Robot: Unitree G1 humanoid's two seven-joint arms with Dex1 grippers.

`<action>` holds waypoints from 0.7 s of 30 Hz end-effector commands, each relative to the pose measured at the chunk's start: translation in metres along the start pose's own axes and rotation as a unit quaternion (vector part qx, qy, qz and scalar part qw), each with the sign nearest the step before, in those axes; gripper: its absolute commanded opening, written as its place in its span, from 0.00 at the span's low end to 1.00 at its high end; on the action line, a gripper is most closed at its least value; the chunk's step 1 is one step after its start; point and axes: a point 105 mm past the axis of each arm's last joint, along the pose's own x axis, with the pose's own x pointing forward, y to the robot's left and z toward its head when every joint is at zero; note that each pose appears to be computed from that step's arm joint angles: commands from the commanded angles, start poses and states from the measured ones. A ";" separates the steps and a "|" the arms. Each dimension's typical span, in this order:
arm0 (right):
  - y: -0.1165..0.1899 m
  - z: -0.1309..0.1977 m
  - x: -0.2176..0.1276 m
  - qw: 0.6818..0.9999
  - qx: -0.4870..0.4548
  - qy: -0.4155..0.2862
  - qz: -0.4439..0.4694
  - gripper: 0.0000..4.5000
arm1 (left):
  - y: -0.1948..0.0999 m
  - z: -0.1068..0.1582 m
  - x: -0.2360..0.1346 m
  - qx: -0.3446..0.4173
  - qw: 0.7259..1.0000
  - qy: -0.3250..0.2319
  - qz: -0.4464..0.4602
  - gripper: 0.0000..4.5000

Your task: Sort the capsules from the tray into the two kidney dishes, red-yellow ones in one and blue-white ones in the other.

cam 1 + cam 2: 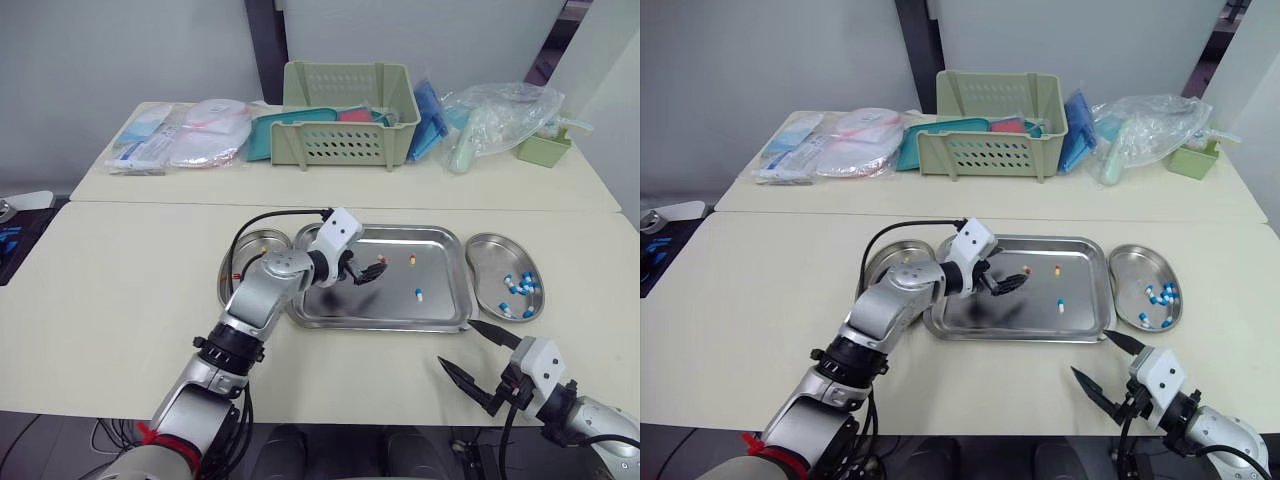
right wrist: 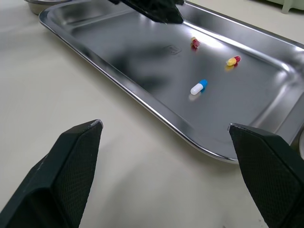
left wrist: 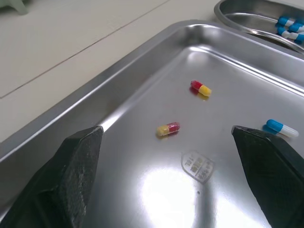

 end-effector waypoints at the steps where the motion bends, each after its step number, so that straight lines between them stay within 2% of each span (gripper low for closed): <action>1: 0.003 0.007 -0.001 1.000 -0.011 -0.015 -0.004 0.99 | 0.000 0.010 0.013 0.016 1.000 -0.015 0.017 1.00; 12: 0.008 0.010 0.001 1.000 -0.007 -0.016 -0.007 0.99 | -0.008 0.003 0.043 0.011 0.999 -0.012 0.034 1.00; 20: 0.009 0.013 0.001 1.000 -0.004 -0.013 -0.010 0.99 | -0.007 -0.003 0.048 0.007 0.999 0.000 0.035 1.00; 21: 0.009 0.014 0.001 1.000 -0.004 -0.013 -0.010 1.00 | -0.009 -0.005 0.047 0.009 0.999 0.002 0.032 0.96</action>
